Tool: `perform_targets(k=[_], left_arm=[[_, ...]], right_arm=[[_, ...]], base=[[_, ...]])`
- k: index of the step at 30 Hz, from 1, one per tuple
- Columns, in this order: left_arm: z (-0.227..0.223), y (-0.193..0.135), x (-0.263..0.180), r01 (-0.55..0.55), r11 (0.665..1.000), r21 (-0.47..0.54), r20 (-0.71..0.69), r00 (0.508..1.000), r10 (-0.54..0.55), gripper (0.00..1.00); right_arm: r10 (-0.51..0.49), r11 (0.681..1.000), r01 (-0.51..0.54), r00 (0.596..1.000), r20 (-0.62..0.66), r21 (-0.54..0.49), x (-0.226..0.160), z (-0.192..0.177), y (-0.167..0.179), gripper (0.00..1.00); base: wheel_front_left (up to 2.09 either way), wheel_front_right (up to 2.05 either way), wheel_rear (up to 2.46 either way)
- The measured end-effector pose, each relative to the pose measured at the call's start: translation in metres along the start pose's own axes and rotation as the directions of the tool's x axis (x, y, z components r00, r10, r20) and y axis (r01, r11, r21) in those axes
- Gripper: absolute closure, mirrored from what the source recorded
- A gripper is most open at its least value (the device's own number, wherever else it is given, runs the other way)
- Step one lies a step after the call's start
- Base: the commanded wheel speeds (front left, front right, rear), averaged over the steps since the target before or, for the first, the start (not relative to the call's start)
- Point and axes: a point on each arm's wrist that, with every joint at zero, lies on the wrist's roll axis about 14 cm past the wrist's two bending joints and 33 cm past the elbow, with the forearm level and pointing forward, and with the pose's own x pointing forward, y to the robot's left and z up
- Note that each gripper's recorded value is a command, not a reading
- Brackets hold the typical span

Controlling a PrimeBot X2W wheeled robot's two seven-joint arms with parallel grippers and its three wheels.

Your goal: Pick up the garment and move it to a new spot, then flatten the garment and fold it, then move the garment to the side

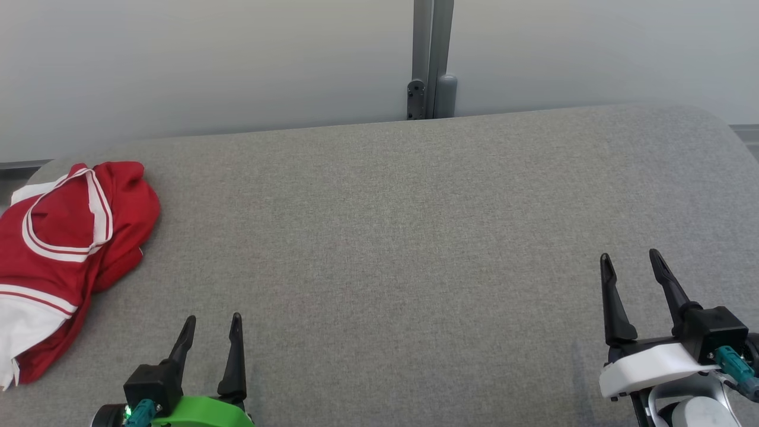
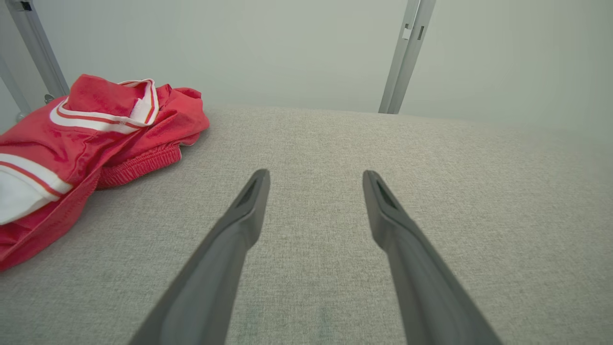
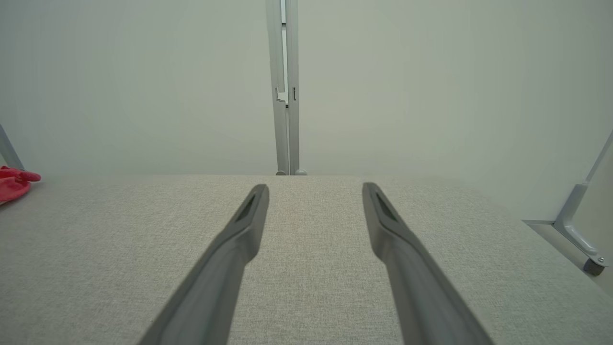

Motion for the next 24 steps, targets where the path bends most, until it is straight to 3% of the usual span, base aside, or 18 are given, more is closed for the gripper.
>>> perform_targets(k=[16, 24], left_arm=[[-0.0017, -0.0080, -0.0021, 0.039, 0.994, 0.100, 0.003, 0.999, -0.040, 0.00], [-0.0035, -0.0049, -0.0036, 0.032, 0.994, 0.107, -0.001, 0.999, -0.032, 0.00]], right_arm=[[0.019, 0.994, -0.017, 1.000, 0.016, -0.111, -0.0029, 0.0034, 0.0012, 0.00], [0.005, 0.994, -0.005, 1.000, -0.002, -0.110, -0.0066, -0.0026, -0.0029, 0.00]], base=[[0.00, 0.00, 0.00], [0.00, 0.00, 0.00]])
